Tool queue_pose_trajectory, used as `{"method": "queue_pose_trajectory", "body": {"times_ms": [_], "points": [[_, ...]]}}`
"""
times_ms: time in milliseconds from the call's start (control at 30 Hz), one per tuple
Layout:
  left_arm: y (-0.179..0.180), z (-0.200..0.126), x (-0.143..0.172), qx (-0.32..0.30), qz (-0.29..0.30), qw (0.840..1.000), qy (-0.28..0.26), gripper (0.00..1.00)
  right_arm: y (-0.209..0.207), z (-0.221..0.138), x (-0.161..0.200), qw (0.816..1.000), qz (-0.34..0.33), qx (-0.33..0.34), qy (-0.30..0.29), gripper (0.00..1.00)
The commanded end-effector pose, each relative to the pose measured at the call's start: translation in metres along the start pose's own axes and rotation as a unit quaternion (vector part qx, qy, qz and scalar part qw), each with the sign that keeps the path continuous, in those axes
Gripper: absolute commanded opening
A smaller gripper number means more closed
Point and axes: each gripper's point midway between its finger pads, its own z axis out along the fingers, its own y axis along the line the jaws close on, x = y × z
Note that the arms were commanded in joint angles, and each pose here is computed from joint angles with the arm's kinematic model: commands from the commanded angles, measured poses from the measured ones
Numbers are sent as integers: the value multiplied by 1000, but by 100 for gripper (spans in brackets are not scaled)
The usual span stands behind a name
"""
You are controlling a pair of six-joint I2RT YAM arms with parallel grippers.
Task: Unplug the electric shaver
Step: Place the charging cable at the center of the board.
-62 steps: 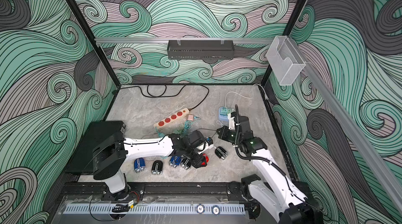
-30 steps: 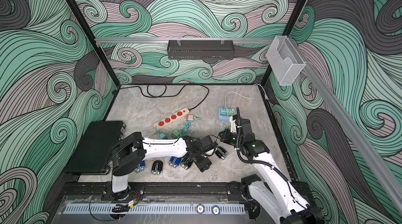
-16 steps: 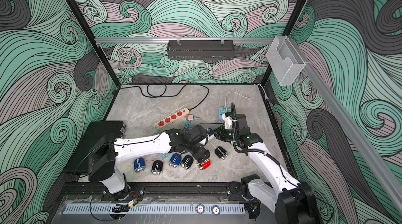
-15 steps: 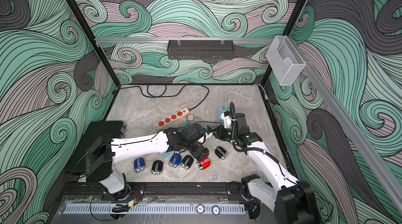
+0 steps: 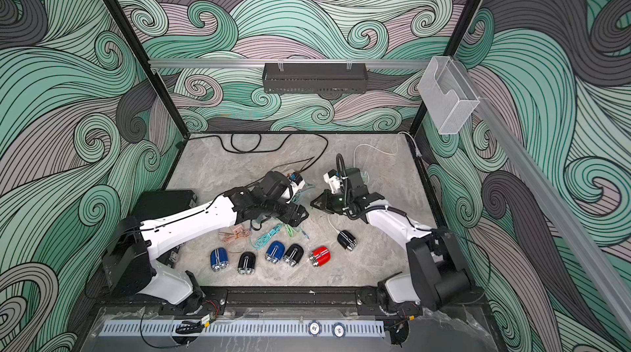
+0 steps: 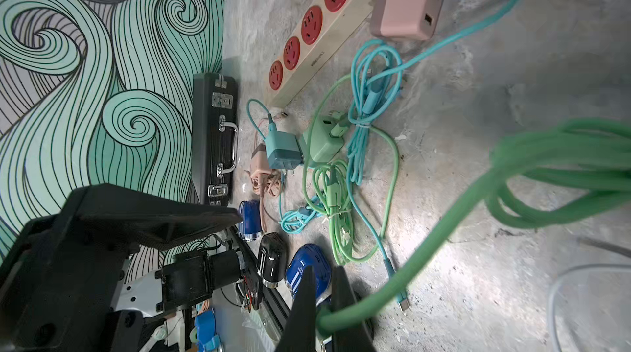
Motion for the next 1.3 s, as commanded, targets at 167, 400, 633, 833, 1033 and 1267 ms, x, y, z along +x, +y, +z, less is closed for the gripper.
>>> {"method": "queue_pose_trajectory", "body": {"times_ms": [167,400,633,833,1033,1267], "points": [[2,-11,-22,28,-2,999,-43,84,-12,14,-17,999,9,37,-20,21],[3,-7,-32,26,11,999,-46,83,-21,13,-18,998,8,66,-18,37],[2,2,-45,31,39,998,-45,81,-29,-11,-16,993,-2,113,-31,44],[-1,9,-75,58,101,992,-56,79,-37,-62,-13,983,-10,157,-89,43],[8,35,-108,76,148,984,-62,77,-40,-113,-8,973,-9,181,-142,43],[25,75,-147,87,189,975,-74,75,-38,-151,-10,962,10,186,-199,43]]}}
